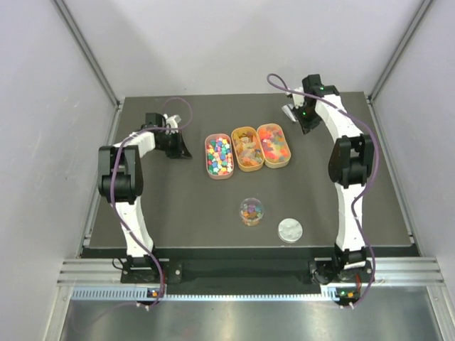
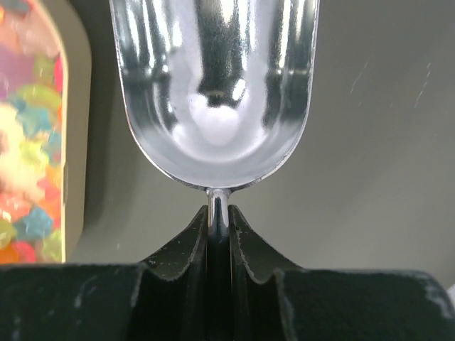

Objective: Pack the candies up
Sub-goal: Adjust the storage box at the center of the board.

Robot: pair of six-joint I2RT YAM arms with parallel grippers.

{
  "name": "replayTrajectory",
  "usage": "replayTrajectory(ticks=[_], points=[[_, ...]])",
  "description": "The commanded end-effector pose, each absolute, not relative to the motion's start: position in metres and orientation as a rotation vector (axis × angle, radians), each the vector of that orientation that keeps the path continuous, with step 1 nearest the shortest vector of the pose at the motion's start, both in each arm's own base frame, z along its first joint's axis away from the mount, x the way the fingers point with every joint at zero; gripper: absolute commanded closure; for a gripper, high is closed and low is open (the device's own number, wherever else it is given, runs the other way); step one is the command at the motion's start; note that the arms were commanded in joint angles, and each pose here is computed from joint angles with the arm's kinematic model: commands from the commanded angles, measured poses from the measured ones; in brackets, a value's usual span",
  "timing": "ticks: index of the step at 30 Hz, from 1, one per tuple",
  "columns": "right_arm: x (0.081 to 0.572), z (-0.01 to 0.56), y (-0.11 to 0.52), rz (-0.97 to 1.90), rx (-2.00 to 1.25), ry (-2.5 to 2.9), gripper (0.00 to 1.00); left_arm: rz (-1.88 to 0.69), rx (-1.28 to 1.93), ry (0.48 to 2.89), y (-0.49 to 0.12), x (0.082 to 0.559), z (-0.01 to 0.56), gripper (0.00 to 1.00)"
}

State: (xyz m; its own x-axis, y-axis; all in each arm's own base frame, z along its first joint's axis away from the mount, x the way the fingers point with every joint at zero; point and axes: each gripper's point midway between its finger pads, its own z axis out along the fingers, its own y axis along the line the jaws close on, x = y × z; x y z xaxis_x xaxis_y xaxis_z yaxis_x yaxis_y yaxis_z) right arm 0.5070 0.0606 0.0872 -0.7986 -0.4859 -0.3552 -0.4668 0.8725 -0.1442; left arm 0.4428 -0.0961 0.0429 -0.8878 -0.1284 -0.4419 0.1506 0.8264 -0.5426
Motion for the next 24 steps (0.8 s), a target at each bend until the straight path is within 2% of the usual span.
replayTrajectory(ticks=[1, 10, 18, 24], points=[[0.543, 0.096, 0.066, -0.014, -0.61, 2.564, 1.0, -0.908, 0.122, 2.517, -0.132, 0.459, 0.042, 1.0], [0.541, 0.064, 0.08, 0.092, -0.605, 2.612, 1.0, -0.998, 0.321, 2.468, -0.207, 0.486, 0.04, 1.0], [0.517, 0.062, 0.096, 0.182, -0.607, 2.66, 1.0, -1.035, 0.475, 2.433, -0.273, 0.472, 0.046, 1.0], [0.503, 0.077, 0.066, 0.101, -0.565, 2.659, 1.0, -1.079, 0.577, 2.398, -0.319, 0.457, 0.053, 1.0]])
